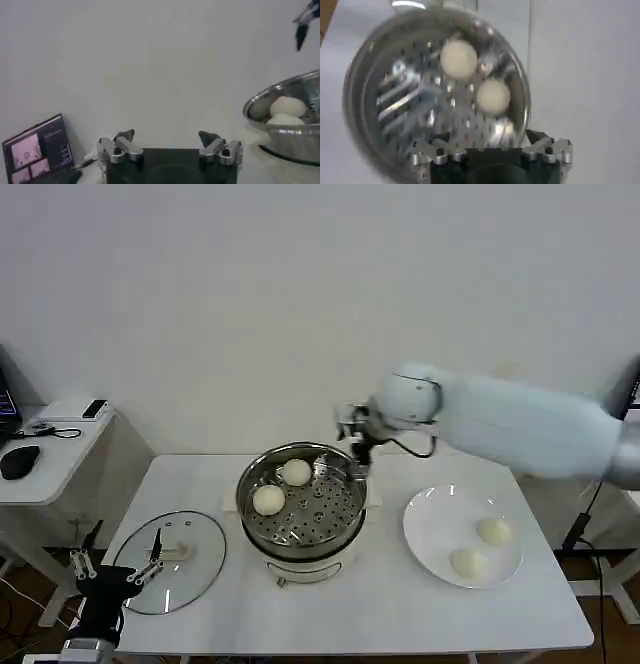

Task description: Take steamed baozi put them in steamer then cover it.

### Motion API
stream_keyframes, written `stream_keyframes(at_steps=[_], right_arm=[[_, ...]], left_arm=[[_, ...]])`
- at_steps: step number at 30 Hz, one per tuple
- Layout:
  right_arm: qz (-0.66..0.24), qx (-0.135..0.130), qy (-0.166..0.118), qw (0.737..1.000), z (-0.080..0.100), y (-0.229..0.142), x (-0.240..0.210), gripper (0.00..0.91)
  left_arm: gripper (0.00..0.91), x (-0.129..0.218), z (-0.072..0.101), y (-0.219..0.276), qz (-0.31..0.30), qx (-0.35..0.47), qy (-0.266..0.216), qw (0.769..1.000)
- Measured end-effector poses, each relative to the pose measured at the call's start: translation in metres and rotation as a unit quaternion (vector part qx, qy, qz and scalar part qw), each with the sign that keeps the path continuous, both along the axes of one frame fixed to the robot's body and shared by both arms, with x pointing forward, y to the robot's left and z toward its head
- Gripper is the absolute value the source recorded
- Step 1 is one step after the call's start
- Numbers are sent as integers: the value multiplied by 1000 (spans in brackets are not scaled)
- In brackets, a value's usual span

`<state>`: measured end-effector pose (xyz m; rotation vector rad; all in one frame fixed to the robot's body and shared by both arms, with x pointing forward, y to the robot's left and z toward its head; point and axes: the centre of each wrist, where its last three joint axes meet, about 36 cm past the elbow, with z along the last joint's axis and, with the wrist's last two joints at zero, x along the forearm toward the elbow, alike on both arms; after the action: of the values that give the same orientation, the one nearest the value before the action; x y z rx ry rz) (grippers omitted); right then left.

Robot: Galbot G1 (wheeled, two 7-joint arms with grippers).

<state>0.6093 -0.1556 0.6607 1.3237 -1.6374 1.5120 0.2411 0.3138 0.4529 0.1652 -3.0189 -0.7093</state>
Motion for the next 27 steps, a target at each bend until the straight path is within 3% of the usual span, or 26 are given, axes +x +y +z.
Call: stream_keyframes(at_steps=[6, 15, 27], right_arm=[[-21, -22, 0, 1000, -19, -78, -19, 907], [-41, -57, 25, 997, -67, -176, -57, 907], [-36, -90, 72, 993, -122, -228, -95, 907]], left_arm=[[907, -1, -3, 1, -7, 3, 9, 1000], [907, -3, -9, 6, -11, 10, 22, 1000], [907, -6, -14, 2, -12, 12, 29, 999]])
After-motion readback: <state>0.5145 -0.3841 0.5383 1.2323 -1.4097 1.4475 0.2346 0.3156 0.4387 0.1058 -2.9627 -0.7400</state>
